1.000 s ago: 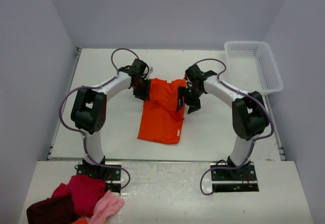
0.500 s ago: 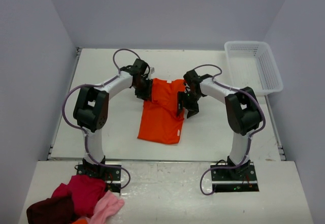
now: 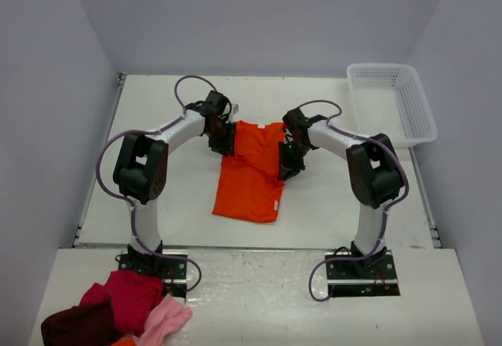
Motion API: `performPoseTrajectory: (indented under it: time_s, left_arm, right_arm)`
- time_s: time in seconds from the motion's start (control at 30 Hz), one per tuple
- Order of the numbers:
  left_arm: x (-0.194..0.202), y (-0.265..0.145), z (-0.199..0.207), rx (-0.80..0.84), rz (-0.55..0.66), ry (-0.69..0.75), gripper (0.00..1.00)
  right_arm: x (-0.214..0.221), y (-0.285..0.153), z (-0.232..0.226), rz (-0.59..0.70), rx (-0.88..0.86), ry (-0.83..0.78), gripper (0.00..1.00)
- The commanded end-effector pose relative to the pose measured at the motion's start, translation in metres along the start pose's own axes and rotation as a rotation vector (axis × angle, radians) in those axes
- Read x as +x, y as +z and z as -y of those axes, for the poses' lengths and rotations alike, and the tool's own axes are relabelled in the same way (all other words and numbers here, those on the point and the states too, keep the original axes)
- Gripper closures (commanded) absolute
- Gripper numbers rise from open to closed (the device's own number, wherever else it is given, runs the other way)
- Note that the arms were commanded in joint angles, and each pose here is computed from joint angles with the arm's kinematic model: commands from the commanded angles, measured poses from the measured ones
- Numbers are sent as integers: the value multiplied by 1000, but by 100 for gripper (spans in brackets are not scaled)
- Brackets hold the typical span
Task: Fold and stack the t-shirts
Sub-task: Fold the folded rectangular tshirt in 1/3 of the way
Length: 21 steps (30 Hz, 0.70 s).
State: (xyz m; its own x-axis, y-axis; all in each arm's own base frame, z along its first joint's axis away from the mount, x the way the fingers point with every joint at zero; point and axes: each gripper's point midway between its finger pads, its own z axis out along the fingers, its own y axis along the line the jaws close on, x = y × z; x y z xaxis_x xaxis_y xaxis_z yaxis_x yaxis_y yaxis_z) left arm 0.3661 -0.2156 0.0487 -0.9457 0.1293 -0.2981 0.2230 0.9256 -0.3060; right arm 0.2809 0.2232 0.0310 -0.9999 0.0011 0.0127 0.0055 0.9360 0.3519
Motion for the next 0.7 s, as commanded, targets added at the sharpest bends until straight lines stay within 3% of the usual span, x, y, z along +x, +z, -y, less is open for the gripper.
performPoseTrajectory:
  time_s: [0.0, 0.13, 0.23, 0.67]
  left_arm:
    - [-6, 4, 2, 29, 16, -7, 69]
    - [-6, 4, 2, 28, 15, -9, 69]
    - [-5, 5, 2, 28, 11, -10, 68]
    - [-9, 3, 20, 128, 8, -8, 55]
  right_arm:
    - [-5, -8, -8, 44, -17, -19, 82]
    - [-5, -10, -7, 48, -13, -21, 87]
    - [-7, -13, -8, 56, -13, -23, 100]
    - [-9, -14, -9, 60, -6, -41, 100]
